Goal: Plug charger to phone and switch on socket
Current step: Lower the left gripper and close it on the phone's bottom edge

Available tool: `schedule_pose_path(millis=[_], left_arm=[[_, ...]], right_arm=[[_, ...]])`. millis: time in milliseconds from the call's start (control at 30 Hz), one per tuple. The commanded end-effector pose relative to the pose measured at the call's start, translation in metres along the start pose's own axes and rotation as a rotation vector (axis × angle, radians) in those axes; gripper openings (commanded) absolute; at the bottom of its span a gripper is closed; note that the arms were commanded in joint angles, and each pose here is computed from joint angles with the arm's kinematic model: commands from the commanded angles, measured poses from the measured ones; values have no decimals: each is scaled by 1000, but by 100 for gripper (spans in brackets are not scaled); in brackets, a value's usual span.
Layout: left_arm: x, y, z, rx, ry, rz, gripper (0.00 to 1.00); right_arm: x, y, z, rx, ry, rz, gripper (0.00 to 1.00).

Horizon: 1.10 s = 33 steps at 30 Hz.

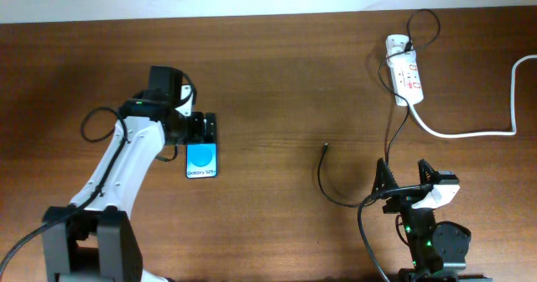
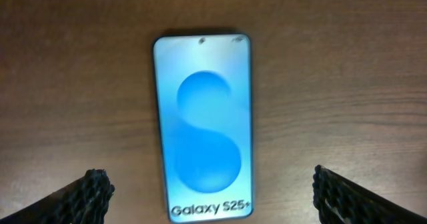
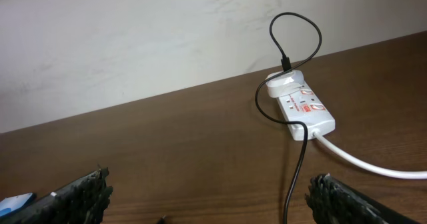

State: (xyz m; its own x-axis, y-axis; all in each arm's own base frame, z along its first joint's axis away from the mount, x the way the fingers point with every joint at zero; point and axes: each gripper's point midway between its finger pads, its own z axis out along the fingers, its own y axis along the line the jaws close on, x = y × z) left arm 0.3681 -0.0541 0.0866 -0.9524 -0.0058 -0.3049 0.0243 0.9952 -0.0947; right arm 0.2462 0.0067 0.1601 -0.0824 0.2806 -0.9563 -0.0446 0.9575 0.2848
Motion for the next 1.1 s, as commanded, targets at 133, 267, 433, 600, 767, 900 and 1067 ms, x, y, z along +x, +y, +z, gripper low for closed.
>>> schedule_pose_path(millis=[133, 267, 433, 600, 767, 900, 1067], left_arm=[[-6, -3, 12, -93, -12, 1, 99], [-4, 2, 21, -122, 3, -51, 99], [3, 3, 34, -124, 44, -50, 99], [11, 5, 48, -131, 88, -50, 99], [18, 7, 64, -139, 128, -49, 99], [20, 7, 69, -141, 138, -49, 99], [18, 7, 69, -140, 133, -49, 99]], right_arm=[[2, 1, 0, -3, 3, 0, 98], [2, 1, 0, -3, 3, 0, 98], [2, 1, 0, -3, 3, 0, 98], [2, 1, 0, -3, 3, 0, 98], [2, 1, 0, -3, 3, 0, 98], [2, 1, 0, -3, 3, 0, 98], [2, 1, 0, -3, 3, 0, 98]])
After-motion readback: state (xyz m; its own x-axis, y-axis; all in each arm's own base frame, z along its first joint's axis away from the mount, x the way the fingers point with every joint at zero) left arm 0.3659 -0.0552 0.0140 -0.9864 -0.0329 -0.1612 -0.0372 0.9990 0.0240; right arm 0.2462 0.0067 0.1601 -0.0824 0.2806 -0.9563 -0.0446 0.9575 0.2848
